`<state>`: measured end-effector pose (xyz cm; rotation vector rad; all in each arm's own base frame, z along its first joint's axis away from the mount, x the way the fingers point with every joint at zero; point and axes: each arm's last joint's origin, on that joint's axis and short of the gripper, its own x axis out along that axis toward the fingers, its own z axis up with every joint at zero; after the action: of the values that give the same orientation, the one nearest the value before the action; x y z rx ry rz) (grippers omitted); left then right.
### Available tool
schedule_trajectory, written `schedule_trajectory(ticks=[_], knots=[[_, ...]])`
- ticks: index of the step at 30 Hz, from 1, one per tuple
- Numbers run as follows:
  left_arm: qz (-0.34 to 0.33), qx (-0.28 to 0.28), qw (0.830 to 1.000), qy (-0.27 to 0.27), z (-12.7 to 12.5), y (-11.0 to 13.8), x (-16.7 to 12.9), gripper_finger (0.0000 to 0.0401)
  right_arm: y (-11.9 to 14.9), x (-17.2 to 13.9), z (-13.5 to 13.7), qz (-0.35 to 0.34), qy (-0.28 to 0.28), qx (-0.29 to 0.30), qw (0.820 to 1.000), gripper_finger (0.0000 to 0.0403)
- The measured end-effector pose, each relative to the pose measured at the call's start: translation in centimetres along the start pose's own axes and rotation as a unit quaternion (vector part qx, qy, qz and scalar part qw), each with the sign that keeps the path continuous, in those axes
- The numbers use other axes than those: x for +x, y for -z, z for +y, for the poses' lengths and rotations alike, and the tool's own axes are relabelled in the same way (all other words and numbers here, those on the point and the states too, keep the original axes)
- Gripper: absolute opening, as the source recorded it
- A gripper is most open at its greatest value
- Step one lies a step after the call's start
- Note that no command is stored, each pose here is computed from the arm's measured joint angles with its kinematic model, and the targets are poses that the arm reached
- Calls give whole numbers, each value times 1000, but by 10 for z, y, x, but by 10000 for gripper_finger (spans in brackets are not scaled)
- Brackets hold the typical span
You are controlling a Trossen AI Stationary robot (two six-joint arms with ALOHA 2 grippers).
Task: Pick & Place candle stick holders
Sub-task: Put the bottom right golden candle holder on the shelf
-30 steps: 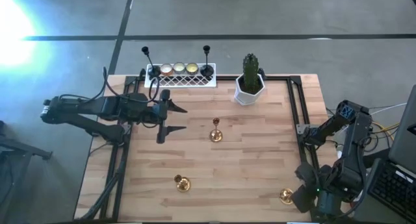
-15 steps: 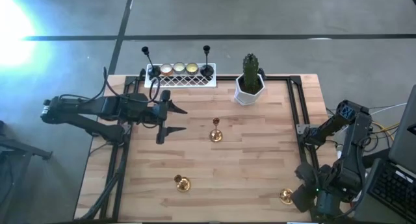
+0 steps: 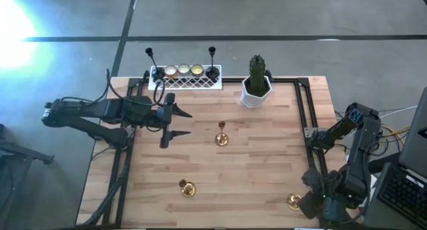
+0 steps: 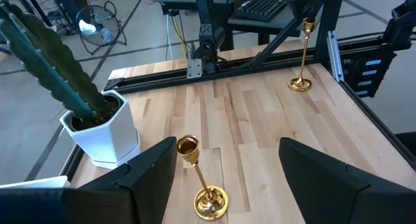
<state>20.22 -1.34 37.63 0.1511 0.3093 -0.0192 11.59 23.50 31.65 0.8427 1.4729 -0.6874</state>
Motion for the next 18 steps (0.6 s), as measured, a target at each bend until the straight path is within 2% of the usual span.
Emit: schedule_trajectory(ticks=[4,9,18], knots=[[0,-4,1000,0,0,0,0,275,1,1,2,3,-8,-12,1000,101],[0,-12,1000,2,0,0,0,275,2,0,4,7,-22,-27,999,21],[8,-8,1000,3,-1,5,2,275,1,-1,5,-16,-43,-62,997,10]])
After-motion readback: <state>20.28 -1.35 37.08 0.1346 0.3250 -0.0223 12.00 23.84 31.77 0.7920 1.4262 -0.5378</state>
